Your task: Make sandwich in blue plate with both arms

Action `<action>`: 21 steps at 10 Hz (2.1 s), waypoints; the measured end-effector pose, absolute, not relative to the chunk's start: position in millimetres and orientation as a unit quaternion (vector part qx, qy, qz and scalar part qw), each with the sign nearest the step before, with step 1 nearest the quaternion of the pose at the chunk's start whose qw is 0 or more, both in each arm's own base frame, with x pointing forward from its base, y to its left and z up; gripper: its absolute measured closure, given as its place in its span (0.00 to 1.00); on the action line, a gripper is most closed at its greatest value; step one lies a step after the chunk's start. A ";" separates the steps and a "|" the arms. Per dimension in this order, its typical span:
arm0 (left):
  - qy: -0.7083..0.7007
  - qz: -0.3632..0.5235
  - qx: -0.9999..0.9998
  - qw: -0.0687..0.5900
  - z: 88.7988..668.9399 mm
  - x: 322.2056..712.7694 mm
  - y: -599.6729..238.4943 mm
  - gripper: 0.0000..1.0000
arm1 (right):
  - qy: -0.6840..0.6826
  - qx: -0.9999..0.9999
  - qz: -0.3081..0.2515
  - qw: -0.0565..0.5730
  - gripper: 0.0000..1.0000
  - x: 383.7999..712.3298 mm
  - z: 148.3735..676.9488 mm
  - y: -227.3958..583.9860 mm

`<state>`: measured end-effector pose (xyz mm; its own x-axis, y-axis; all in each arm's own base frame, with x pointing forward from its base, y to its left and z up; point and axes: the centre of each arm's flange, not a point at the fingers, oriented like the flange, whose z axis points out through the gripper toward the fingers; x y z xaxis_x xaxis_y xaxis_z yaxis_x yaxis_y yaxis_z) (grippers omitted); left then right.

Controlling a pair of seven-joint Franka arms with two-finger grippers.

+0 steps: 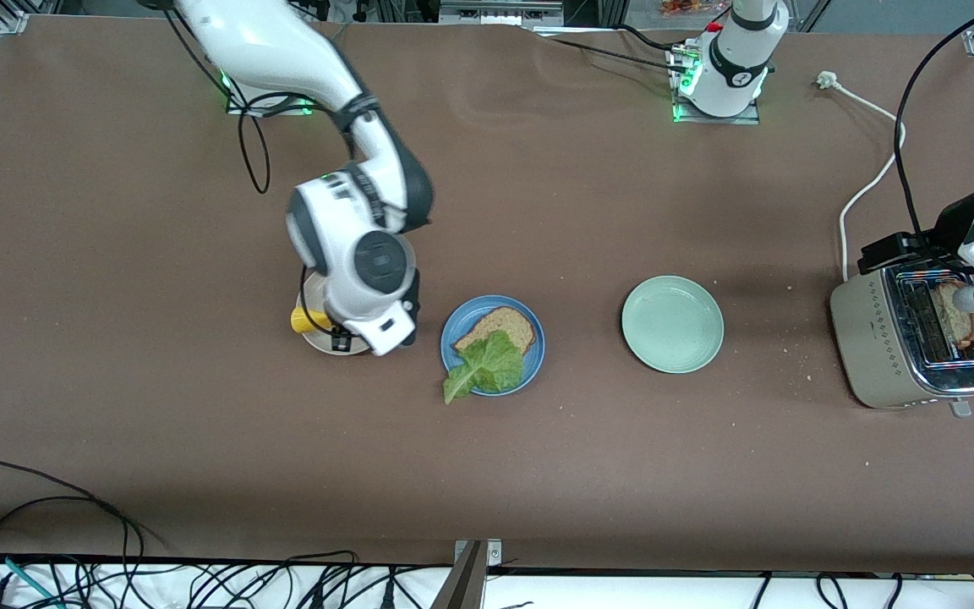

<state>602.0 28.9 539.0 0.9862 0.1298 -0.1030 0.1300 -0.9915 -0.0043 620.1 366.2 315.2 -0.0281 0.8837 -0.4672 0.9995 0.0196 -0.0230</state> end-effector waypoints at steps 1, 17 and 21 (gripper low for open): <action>0.065 -0.053 0.996 0.001 537.5 602.5 29.3 0.00 | 0.707 0.640 -0.198 0.225 0.95 603.8 305.9 398.6; 0.105 -0.034 0.993 -0.040 462.6 607.2 234.5 0.09 | 0.669 0.729 -0.143 0.024 0.95 667.5 323.8 281.9; 0.104 -0.044 0.993 -0.034 421.7 618.5 240.9 0.12 | 0.659 0.734 -0.048 -0.156 0.95 679.7 329.9 144.4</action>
